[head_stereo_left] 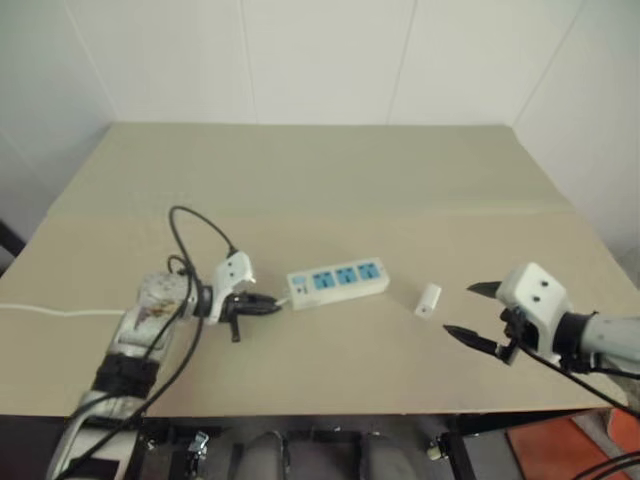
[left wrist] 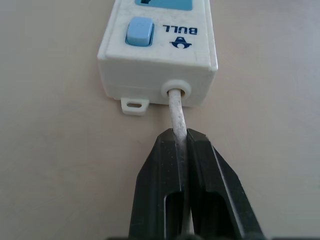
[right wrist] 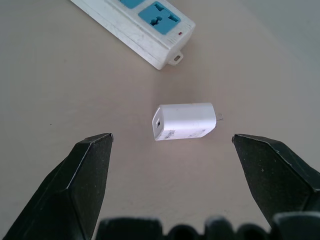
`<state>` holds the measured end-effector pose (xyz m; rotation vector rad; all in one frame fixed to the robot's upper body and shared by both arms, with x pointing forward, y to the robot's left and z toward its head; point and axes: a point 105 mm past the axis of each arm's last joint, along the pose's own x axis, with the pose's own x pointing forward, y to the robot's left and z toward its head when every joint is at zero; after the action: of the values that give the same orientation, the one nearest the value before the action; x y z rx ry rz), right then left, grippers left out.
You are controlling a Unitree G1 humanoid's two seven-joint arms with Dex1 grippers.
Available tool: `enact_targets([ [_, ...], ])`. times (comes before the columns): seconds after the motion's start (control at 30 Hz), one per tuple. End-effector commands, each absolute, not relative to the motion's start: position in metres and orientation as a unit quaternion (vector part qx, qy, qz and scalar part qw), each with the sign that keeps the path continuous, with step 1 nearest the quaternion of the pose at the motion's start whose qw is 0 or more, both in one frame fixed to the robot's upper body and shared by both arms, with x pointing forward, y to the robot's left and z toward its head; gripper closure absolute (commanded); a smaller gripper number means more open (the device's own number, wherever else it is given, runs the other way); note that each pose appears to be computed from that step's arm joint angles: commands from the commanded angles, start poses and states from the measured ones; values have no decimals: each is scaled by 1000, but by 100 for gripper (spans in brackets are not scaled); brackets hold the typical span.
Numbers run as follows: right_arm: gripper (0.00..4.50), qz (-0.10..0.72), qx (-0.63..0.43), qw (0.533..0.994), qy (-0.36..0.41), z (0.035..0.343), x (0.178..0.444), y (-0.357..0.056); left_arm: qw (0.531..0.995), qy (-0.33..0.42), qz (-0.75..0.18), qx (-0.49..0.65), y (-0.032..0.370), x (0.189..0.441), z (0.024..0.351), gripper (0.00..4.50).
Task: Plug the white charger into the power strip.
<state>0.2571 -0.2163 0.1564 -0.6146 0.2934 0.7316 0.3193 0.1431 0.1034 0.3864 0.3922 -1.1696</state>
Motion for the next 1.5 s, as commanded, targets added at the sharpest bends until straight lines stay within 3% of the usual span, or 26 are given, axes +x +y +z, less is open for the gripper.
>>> enact_targets([
  [0.03,0,349,-311,876,120,165,260,-215,812,162,-534,170,135,321,117,447],
  [0.07,0,349,-311,876,120,165,261,-215,817,164,-525,173,135,323,117,447],
  [0.1,0,349,-310,876,121,165,261,-215,813,159,-530,181,134,321,117,384],
  [0.33,0,343,-318,875,125,164,259,-218,796,147,-556,188,139,311,127,161],
  [0.5,0,340,-314,878,125,163,258,-219,800,89,-572,156,149,323,154,4],
  [0.77,0,328,-307,886,118,160,261,-219,792,-58,-597,115,133,348,165,4],
  [0.87,0,321,-298,892,108,164,262,-218,756,-53,-650,48,129,338,157,4],
  [1.5,0,330,-312,884,114,168,257,-215,752,-22,-650,105,114,353,105,4],
])
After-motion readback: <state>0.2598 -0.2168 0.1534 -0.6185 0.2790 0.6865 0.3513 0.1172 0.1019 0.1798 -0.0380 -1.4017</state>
